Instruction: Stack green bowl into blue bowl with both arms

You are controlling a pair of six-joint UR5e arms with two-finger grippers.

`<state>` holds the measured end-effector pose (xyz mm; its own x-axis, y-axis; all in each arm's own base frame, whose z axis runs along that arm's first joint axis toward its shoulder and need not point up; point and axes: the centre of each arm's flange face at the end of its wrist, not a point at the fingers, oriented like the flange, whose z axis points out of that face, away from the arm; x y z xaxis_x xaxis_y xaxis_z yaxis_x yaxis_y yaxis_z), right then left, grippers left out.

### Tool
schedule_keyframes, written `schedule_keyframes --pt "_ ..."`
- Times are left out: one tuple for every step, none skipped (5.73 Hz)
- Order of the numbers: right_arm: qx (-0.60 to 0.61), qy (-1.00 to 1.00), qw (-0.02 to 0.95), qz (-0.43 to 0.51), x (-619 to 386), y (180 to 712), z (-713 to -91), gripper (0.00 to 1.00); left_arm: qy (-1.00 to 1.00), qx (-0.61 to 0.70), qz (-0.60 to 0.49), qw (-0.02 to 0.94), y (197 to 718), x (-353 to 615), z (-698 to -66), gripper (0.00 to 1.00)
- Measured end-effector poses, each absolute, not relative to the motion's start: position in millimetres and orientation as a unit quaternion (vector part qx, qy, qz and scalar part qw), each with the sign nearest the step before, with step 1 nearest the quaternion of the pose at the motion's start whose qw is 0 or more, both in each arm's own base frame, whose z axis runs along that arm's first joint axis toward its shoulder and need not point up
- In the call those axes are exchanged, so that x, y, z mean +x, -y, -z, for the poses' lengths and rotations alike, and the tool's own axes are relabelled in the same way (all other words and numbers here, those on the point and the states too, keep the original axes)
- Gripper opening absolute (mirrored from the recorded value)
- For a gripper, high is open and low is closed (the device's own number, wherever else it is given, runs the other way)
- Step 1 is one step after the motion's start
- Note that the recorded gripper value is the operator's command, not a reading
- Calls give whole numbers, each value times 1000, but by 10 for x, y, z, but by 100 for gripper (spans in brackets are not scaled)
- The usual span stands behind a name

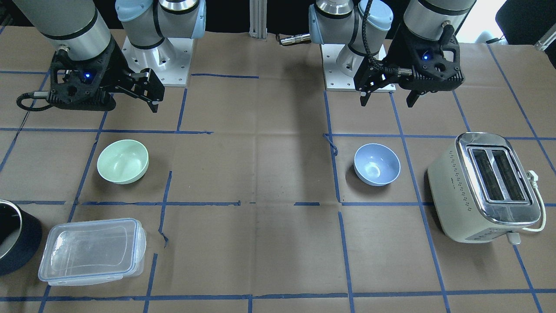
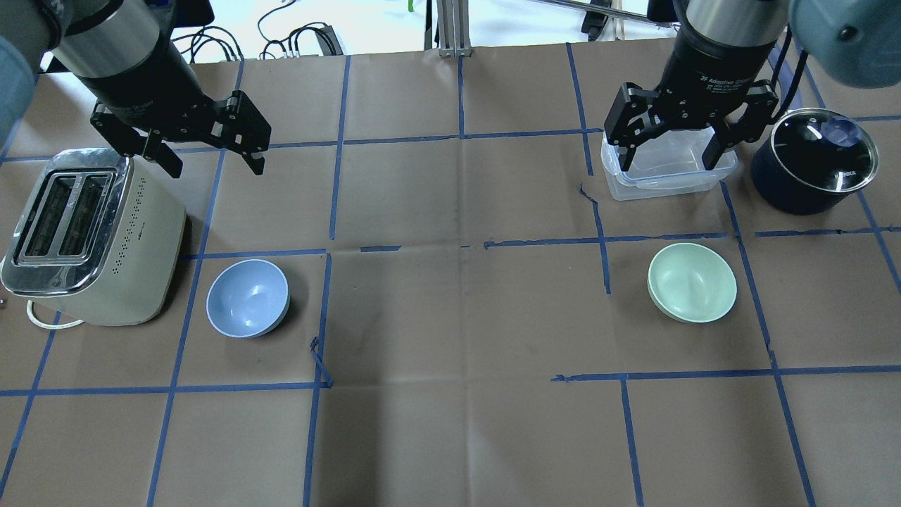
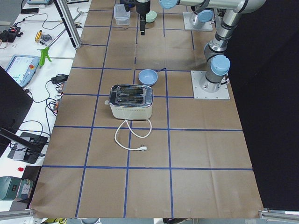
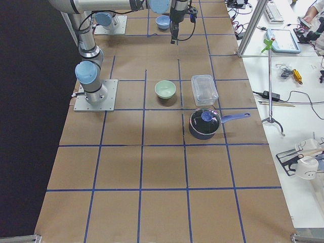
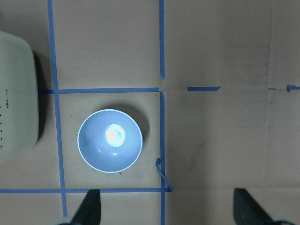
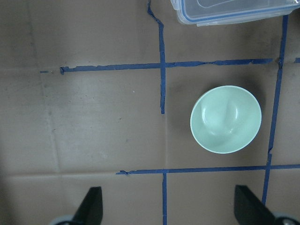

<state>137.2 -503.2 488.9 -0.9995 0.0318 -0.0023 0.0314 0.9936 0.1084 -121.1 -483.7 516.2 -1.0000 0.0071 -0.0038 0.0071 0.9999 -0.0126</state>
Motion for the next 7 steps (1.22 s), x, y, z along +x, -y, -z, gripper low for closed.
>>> schedule_keyframes --pt "16 -998 2 -54 1373 5032 -4889 100 -1000 4 6 2 4840 -1211 -5160 98" --pt "16 -998 2 -54 1373 5032 -4889 100 -1000 4 6 3 4841 -1210 -5157 98" --pt "16 -998 2 -54 1373 5031 -4889 100 -1000 4 5 2 4840 -1210 -5150 98" --pt "16 -998 2 -55 1373 5030 -4889 100 -1000 4 5 2 4831 -1209 -5154 98" --pt "16 -998 2 -56 1370 5028 -4880 100 -1000 12 3 4 4812 -1162 -5130 98" --pt "16 -998 0 -60 1351 5028 -4849 100 -1000 24 -10 5 4821 -1074 -5000 98" --pt "10 -998 -1 -64 1297 5024 -4825 100 -999 28 -36 1 4886 -1009 -4662 98"
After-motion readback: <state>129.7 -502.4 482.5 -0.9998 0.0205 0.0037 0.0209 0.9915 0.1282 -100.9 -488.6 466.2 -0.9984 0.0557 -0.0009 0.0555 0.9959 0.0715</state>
